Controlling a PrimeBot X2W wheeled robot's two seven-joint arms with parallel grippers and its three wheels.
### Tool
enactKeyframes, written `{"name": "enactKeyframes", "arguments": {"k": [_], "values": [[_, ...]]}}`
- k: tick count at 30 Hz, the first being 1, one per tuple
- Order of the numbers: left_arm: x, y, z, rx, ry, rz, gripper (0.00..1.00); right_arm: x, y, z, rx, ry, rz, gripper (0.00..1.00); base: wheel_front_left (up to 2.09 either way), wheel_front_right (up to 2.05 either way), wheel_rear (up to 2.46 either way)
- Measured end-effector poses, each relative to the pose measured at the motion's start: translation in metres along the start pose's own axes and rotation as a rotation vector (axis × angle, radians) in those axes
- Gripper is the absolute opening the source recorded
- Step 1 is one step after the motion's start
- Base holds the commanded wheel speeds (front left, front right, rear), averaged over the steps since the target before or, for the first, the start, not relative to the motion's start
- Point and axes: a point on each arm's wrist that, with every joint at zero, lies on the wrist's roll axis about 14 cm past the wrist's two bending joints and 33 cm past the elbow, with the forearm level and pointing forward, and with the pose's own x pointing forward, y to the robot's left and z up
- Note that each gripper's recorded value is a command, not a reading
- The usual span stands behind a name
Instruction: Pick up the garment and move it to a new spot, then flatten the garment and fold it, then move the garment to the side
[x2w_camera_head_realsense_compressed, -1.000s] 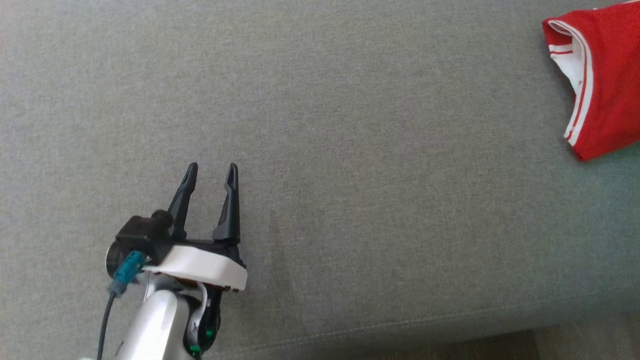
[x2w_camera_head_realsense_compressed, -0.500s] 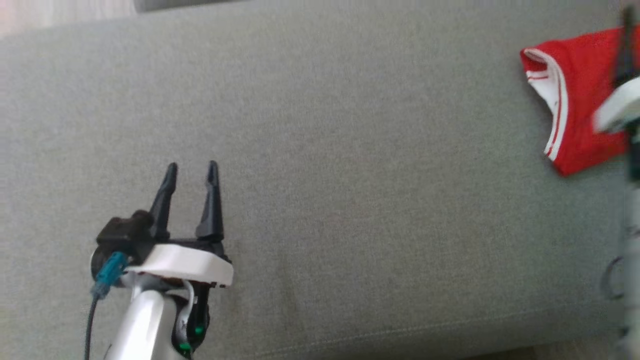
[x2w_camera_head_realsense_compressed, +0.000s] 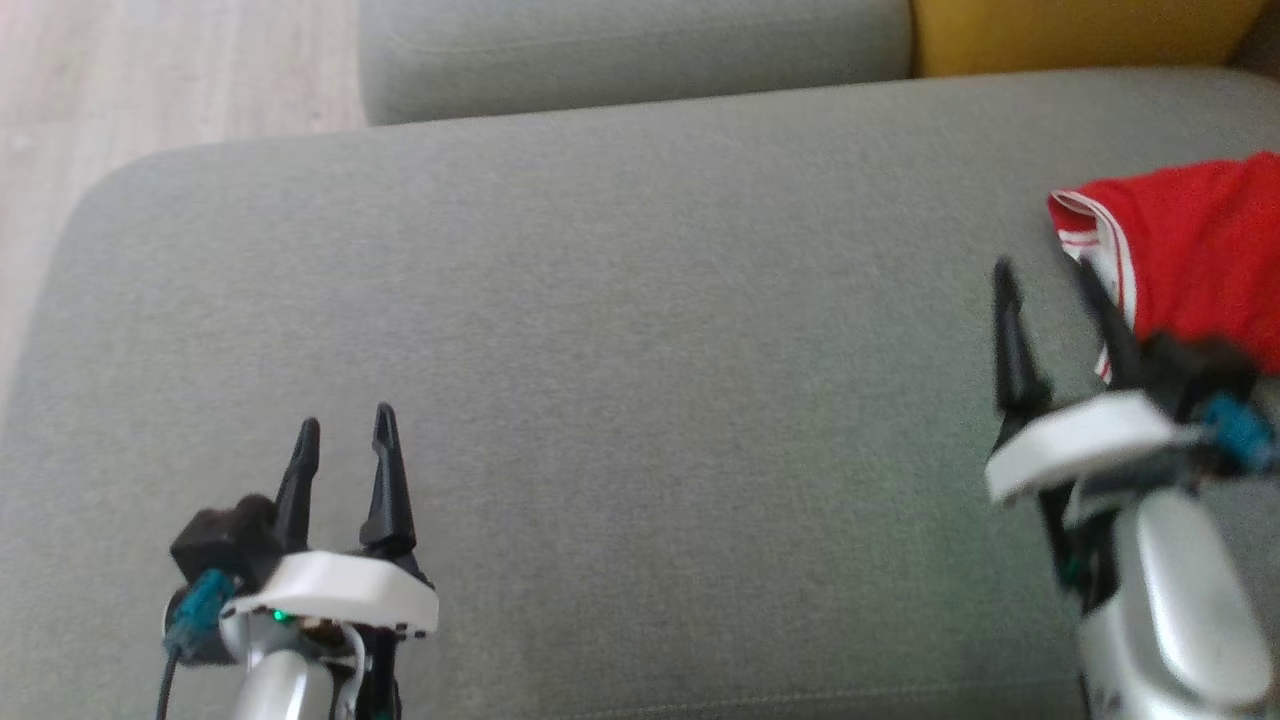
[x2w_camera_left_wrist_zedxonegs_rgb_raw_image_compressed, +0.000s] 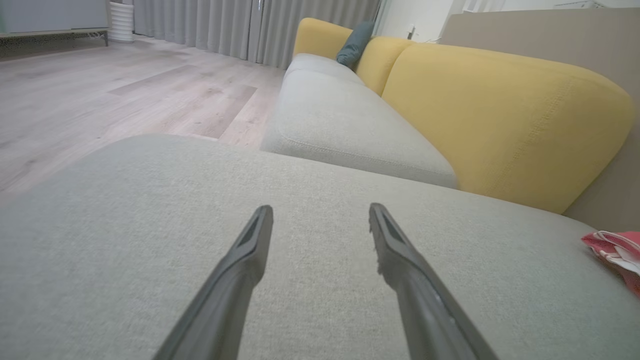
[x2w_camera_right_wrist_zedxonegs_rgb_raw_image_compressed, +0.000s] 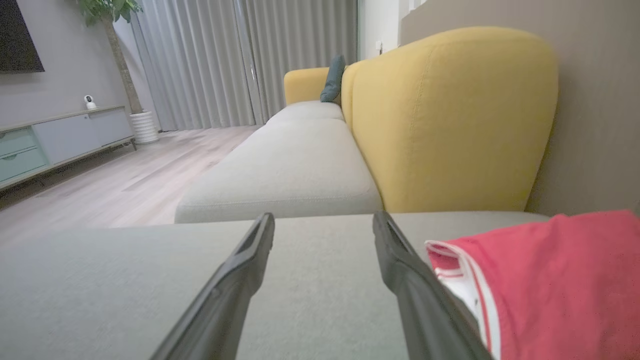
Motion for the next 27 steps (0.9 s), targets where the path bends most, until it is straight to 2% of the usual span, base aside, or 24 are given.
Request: {"name": "enactKeyframes", "arguments": {"k": [8, 27], "values": [[-0.023, 0.016, 0.0, 0.009, 0.003, 0.051, 1.0, -0.038, 0.038, -0.032, 0.101, 0.035, 0.084, 1.0, 0.0, 0.0, 0.0], [-0.035, 0.003, -0.016, 0.027, 0.052, 0.022, 1.0, -0.055, 0.042, -0.046, 0.148, 0.037, 0.086, 1.0, 0.0, 0.0, 0.0]]}}
